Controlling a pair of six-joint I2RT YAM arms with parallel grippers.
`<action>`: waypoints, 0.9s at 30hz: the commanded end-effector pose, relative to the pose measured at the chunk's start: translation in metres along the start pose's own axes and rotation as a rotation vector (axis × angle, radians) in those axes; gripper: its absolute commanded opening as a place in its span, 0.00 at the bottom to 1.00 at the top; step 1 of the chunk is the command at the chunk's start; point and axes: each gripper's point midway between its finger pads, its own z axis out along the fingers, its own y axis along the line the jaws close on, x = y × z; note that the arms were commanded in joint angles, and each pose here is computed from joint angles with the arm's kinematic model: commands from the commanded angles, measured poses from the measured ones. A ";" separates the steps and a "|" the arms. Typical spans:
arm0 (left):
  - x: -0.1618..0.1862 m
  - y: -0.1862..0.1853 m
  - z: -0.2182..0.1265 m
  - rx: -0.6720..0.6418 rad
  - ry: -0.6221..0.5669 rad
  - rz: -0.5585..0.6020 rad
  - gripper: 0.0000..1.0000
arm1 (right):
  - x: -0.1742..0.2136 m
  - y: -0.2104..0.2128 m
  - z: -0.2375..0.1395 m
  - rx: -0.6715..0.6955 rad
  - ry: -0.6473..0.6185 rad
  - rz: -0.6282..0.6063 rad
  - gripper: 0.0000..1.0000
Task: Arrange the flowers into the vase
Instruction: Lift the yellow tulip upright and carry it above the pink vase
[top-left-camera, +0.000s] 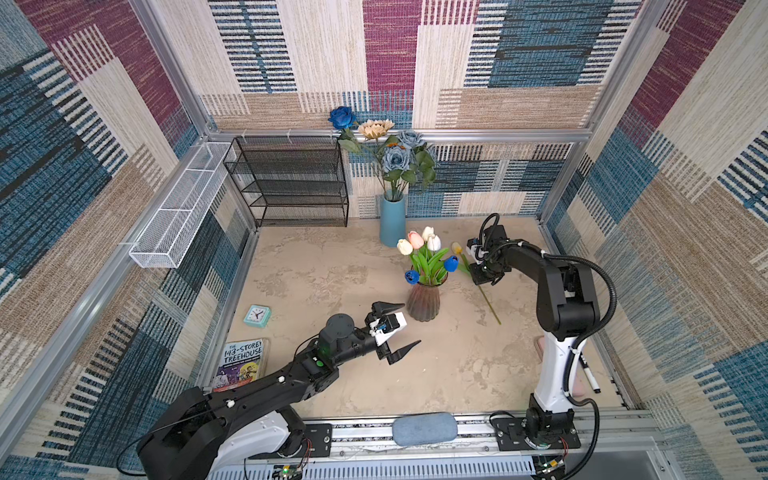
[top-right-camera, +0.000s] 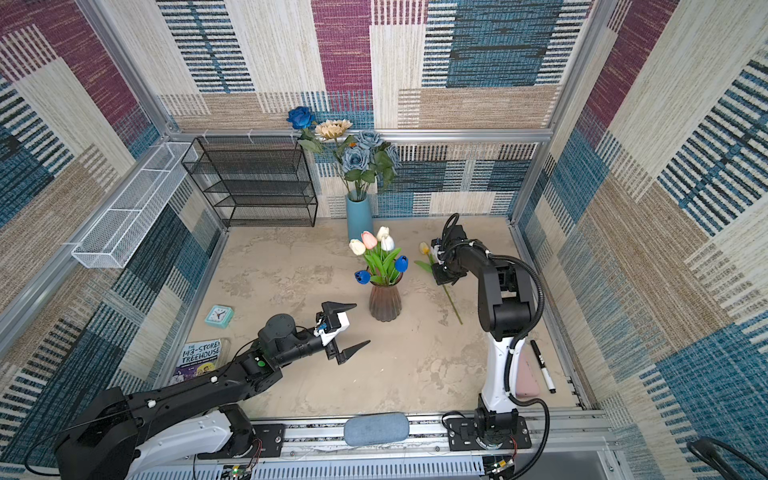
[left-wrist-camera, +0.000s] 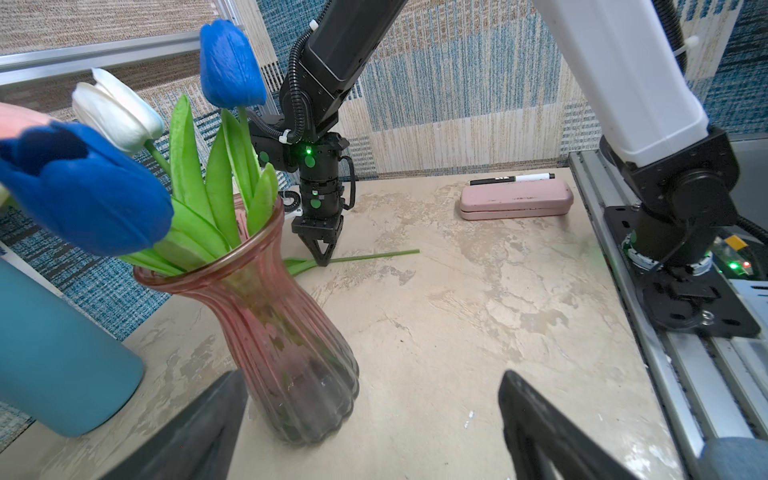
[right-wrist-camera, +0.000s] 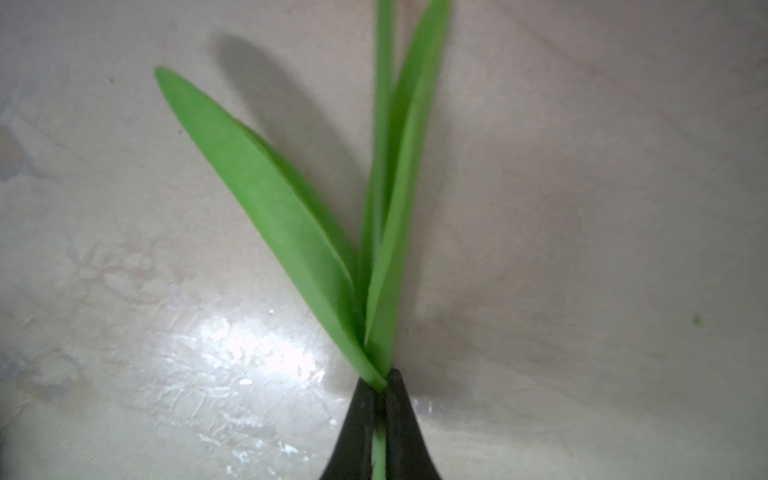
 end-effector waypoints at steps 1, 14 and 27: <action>-0.012 0.004 -0.001 -0.015 -0.043 0.001 0.98 | 0.007 -0.008 0.008 0.017 0.018 0.030 0.03; -0.061 0.011 -0.007 -0.014 -0.167 0.044 0.98 | -0.074 0.002 -0.137 -0.014 -0.532 0.057 0.00; -0.103 0.049 -0.036 -0.205 -0.321 0.077 0.98 | -0.017 0.150 -0.424 -0.465 -1.470 -0.409 0.00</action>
